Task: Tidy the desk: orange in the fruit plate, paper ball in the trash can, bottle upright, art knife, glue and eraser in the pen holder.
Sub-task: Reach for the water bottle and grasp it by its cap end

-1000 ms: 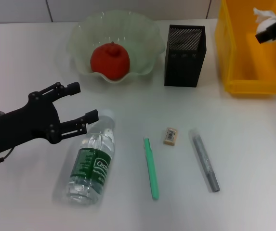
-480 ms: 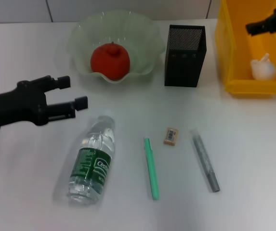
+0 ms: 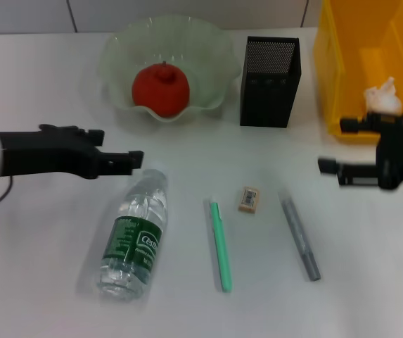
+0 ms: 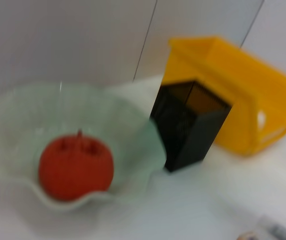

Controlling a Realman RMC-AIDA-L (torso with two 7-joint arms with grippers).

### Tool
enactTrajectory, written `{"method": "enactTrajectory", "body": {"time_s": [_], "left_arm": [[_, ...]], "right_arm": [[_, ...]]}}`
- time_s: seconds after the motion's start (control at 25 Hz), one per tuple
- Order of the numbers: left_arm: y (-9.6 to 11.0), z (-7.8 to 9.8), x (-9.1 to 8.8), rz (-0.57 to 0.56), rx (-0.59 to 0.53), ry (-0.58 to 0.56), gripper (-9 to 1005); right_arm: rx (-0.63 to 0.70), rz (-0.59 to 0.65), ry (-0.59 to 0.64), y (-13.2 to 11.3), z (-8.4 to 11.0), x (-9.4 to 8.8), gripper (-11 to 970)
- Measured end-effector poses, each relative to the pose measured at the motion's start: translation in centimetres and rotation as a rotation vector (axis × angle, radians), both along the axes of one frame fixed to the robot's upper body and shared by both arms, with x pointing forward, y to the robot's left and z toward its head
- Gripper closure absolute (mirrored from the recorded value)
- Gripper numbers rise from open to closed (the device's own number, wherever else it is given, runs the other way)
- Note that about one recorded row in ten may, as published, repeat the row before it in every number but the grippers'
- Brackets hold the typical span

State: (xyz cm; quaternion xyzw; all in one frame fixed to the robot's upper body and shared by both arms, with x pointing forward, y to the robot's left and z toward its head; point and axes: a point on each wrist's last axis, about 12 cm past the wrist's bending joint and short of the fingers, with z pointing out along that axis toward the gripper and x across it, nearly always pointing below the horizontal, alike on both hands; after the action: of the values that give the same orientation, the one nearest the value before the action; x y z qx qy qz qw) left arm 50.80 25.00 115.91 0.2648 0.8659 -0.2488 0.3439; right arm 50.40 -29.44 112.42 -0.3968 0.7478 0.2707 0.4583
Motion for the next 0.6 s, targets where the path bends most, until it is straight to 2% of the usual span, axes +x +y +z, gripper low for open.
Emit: {"method": "enactTrajectory", "body": {"time_s": [0.04, 0.08, 0.12, 0.16, 0.24, 0.28, 0.32, 0.36, 0.4, 0.48, 0.6], "left_arm": [[0.0, 0.0, 0.0, 0.000, 0.000, 0.000, 136], [-1.6, 0.2, 0.0, 0.021, 0.065, 0.022, 136], [-1.6, 0.2, 0.0, 0.021, 0.065, 0.022, 136], [-3.6, 0.2, 0.4, 0.048, 0.149, 0.050, 136], [-4.9, 0.0, 0.7, 0.055, 0.199, 0.069, 136], [-4.9, 0.0, 0.7, 0.055, 0.199, 0.069, 136], [-5.9, -0.2, 1.1, 0.058, 0.235, 0.083, 136], [-5.9, -0.2, 1.1, 0.058, 0.235, 0.083, 136], [-7.0, -0.7, 1.8, 0.041, 0.231, 0.103, 136], [-7.3, -1.0, 2.1, 0.037, 0.226, 0.107, 136], [-7.5, -1.7, 2.8, 0.039, 0.231, 0.118, 136]], "right_arm": [[0.017, 0.023, -0.012, -0.2, -1.0, -0.7, 146], [0.032, 0.054, -0.023, -0.3, -2.2, -1.4, 146], [0.044, 0.082, -0.034, -0.2, -3.2, -2.0, 146], [0.060, 0.113, -0.047, -0.2, -4.2, -2.7, 146], [0.086, 0.149, -0.069, -0.1, -5.7, -3.6, 146], [0.113, 0.164, -0.072, 0.0, -6.6, -4.2, 146], [0.113, 0.164, -0.072, 0.0, -6.6, -4.2, 146], [0.128, 0.169, -0.069, 0.0, -7.0, -4.4, 146], [0.142, 0.173, -0.065, 0.1, -7.4, -4.8, 145], [0.167, 0.164, -0.061, 0.2, -8.3, -5.5, 145], [0.177, 0.159, -0.057, 0.2, -8.6, -5.7, 145]]}}
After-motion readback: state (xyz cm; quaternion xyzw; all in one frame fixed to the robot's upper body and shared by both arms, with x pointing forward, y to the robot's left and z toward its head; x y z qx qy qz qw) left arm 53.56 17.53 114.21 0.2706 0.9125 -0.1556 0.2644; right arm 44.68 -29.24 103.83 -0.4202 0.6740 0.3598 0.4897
